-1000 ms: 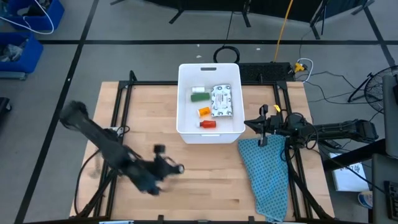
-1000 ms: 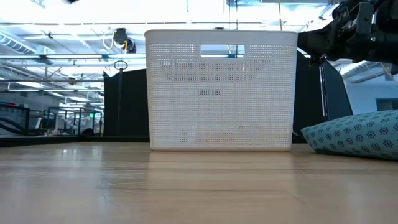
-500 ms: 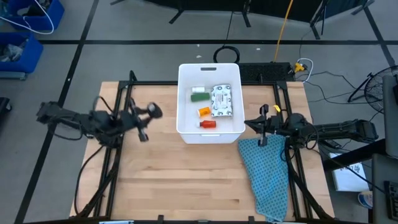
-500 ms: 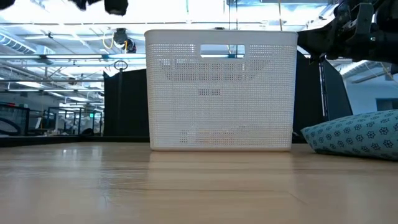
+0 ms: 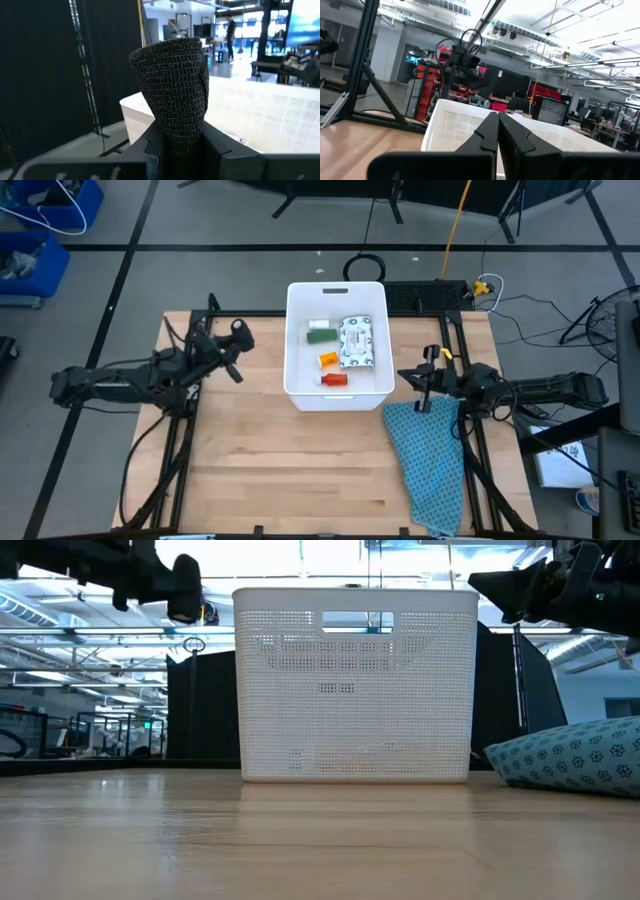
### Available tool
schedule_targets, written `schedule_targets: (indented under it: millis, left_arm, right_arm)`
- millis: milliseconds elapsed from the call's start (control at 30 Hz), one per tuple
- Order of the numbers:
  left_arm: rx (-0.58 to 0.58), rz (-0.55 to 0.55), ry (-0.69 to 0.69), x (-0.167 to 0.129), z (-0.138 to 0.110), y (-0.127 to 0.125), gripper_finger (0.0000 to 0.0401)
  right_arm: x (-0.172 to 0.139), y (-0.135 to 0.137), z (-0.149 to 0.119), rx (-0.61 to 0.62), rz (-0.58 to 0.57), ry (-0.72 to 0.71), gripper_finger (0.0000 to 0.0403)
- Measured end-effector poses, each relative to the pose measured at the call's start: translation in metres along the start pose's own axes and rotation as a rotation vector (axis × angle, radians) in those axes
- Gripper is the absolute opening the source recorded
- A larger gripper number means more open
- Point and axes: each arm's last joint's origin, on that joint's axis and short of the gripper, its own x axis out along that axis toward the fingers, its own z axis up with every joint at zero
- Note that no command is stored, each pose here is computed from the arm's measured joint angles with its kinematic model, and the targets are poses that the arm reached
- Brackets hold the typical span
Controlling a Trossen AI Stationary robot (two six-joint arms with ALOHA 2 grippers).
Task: Pick & place medical supplies in basket/bin
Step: Put the black bandage into the white bin
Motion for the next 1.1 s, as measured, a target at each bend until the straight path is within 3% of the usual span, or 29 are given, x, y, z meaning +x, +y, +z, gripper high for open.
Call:
schedule_targets:
  millis: [167,267,500,633,733,867,1100]
  left_arm:
    - [0.034,-0.006,0.020,0.011,-0.002,0.003,0.0066]
    - [-0.001,-0.001,0.052,0.021,0.011,0.006,0.0066]
    - [0.153,-0.085,0.163,0.084,0.112,-0.001,0.0066]
    - [0.222,-0.229,0.290,0.148,0.142,-0.014,0.0066]
    - [0.283,-0.299,0.453,0.201,0.131,-0.029,0.0066]
    - [0.351,-0.381,0.640,0.258,0.091,-0.050,0.0066]
    - [0.404,-0.612,0.877,0.300,0.011,-0.070,0.0066]
  right_arm:
    - [0.000,0.000,0.000,0.000,-0.002,0.001,0.0000]
    - [0.000,0.000,0.000,0.010,-0.002,0.002,0.0000]
    - [0.000,0.000,0.000,0.023,-0.003,0.001,0.0000]
    - [0.000,0.000,0.000,0.002,-0.005,-0.005,0.0000]
    - [0.000,0.000,0.001,-0.008,-0.007,-0.013,0.0000]
    - [0.000,0.000,0.001,-0.014,-0.007,-0.012,0.0000]
    - [0.000,0.000,-0.002,-0.012,0.002,0.020,0.0000]
